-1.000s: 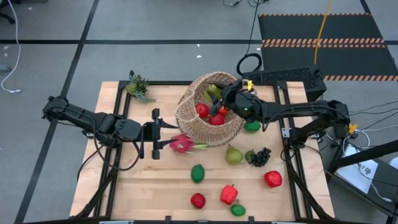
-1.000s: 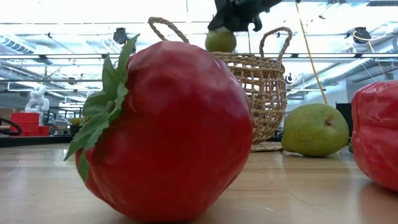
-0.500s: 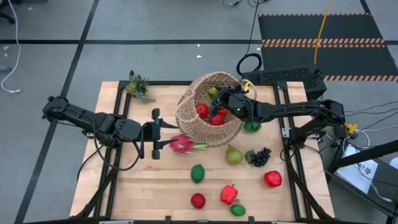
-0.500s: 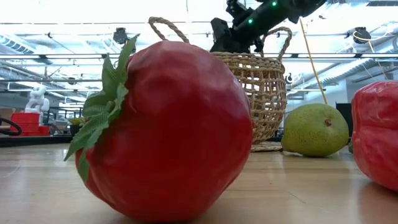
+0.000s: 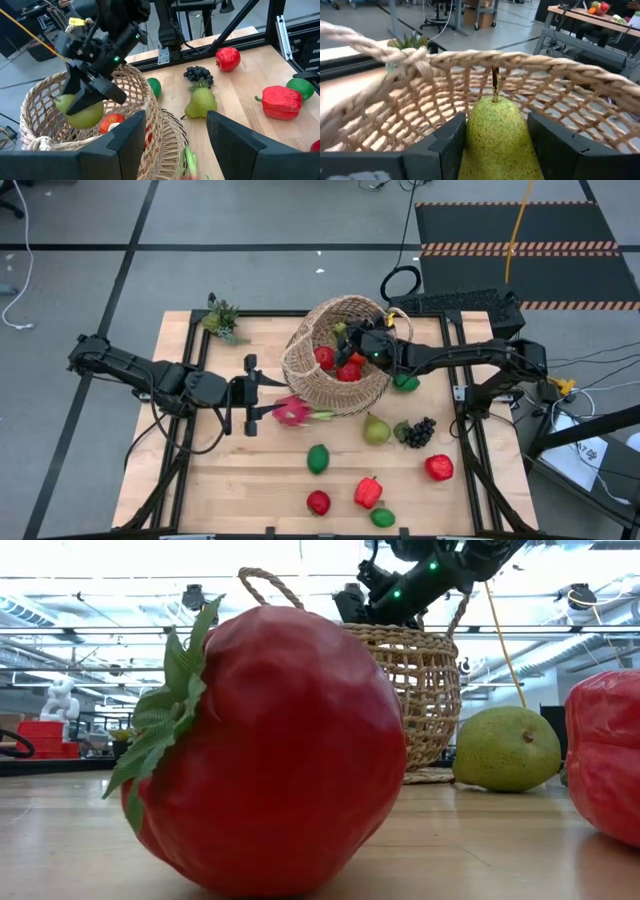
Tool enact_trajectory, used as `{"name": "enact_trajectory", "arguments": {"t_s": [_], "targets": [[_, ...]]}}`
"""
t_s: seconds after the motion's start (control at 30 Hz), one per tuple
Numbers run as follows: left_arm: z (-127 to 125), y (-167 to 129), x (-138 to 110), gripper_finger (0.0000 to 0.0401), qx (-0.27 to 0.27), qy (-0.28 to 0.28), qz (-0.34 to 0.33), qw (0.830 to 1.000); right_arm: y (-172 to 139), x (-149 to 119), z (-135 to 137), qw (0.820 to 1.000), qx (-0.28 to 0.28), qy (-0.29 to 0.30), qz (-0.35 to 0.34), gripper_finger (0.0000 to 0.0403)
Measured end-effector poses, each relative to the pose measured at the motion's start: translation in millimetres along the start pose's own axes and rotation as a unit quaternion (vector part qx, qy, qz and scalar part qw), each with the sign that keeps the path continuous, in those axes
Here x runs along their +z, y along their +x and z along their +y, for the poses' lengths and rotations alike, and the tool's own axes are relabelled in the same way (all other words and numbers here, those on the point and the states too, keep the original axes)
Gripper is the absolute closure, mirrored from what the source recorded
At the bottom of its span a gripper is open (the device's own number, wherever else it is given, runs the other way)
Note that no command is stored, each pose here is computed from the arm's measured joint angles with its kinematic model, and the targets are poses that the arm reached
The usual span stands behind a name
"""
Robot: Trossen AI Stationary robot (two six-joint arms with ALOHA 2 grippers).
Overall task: Build produce basket
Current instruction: Put the left green pear into the basket
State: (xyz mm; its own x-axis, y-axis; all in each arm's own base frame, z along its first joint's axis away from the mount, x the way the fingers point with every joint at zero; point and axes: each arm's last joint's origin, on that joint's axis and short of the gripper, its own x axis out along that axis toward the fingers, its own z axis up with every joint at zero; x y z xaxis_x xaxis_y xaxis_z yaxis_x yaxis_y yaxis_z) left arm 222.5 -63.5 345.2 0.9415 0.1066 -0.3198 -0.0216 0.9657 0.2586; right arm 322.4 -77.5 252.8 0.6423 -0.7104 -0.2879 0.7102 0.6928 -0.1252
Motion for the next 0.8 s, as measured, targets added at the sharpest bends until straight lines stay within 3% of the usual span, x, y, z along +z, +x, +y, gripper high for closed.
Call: {"name": "enact_trajectory", "arguments": {"t_s": [0.3,0.8], "targets": [[0.0,0.0,0.0,0.0192,0.000,0.000,0.000,1.000,10.5,-17.0,-9.4,1.000,-0.020,0.008,-0.001,0.0204],[-0.2,0.0,0.1,0.0192,-0.003,-0.001,-0.001,1.000,13.1,-35.2,-16.9,1.000,-0.005,0.022,0.007,0.0199]]}}
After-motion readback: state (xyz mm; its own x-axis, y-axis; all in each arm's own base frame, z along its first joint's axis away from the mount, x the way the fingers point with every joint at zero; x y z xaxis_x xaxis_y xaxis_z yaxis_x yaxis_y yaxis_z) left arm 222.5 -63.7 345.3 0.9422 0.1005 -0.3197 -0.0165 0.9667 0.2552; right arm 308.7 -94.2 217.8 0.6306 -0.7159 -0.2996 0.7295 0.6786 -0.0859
